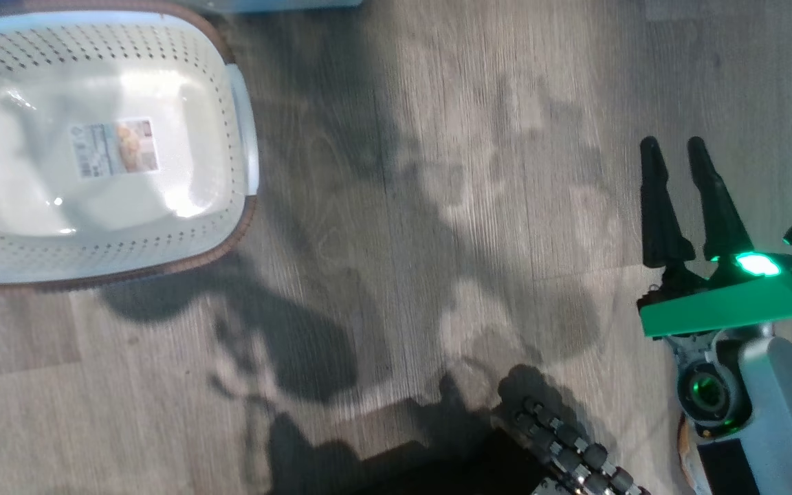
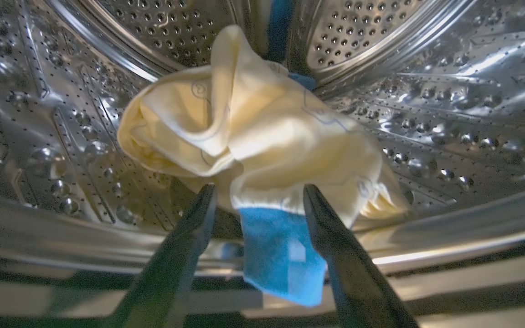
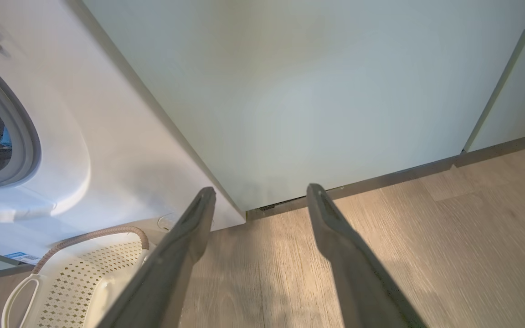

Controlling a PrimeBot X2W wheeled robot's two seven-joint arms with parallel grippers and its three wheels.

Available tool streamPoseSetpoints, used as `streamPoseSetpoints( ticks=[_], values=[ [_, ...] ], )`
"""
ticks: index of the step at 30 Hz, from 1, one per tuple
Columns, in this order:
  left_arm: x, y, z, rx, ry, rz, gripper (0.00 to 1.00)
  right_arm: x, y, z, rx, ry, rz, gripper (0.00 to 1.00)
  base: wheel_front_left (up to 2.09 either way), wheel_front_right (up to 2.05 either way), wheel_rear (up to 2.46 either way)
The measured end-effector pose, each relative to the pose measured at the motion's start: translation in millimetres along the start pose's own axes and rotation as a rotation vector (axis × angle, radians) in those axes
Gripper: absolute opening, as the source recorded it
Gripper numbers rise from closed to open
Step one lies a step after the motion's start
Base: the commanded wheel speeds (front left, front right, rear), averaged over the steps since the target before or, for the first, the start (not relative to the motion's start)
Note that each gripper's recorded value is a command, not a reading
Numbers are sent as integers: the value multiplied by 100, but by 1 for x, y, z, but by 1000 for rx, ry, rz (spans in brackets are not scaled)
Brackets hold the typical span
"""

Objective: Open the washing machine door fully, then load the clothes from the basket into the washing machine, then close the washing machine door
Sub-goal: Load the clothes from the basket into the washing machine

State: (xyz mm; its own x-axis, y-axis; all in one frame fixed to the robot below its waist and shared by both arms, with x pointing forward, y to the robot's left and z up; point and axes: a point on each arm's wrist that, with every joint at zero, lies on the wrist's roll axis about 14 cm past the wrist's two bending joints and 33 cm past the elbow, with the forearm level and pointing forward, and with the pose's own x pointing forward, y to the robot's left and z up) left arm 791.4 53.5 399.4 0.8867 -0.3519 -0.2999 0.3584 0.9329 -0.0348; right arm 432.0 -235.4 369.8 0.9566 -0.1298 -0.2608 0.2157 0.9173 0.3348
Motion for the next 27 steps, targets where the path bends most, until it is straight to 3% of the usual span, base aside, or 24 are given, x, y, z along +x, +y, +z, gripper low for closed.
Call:
streamPoseSetpoints(
  ticks=[10, 27],
  values=[
    [-36, -25, -8, -19, 59, -52, 100, -16, 6, 21, 12, -54, 9, 100, 0, 0, 0],
    [-138, -54, -5, -69, -102, -120, 100, -67, 5, 59, 18, -161, 0, 100, 0, 0, 0]
  ],
)
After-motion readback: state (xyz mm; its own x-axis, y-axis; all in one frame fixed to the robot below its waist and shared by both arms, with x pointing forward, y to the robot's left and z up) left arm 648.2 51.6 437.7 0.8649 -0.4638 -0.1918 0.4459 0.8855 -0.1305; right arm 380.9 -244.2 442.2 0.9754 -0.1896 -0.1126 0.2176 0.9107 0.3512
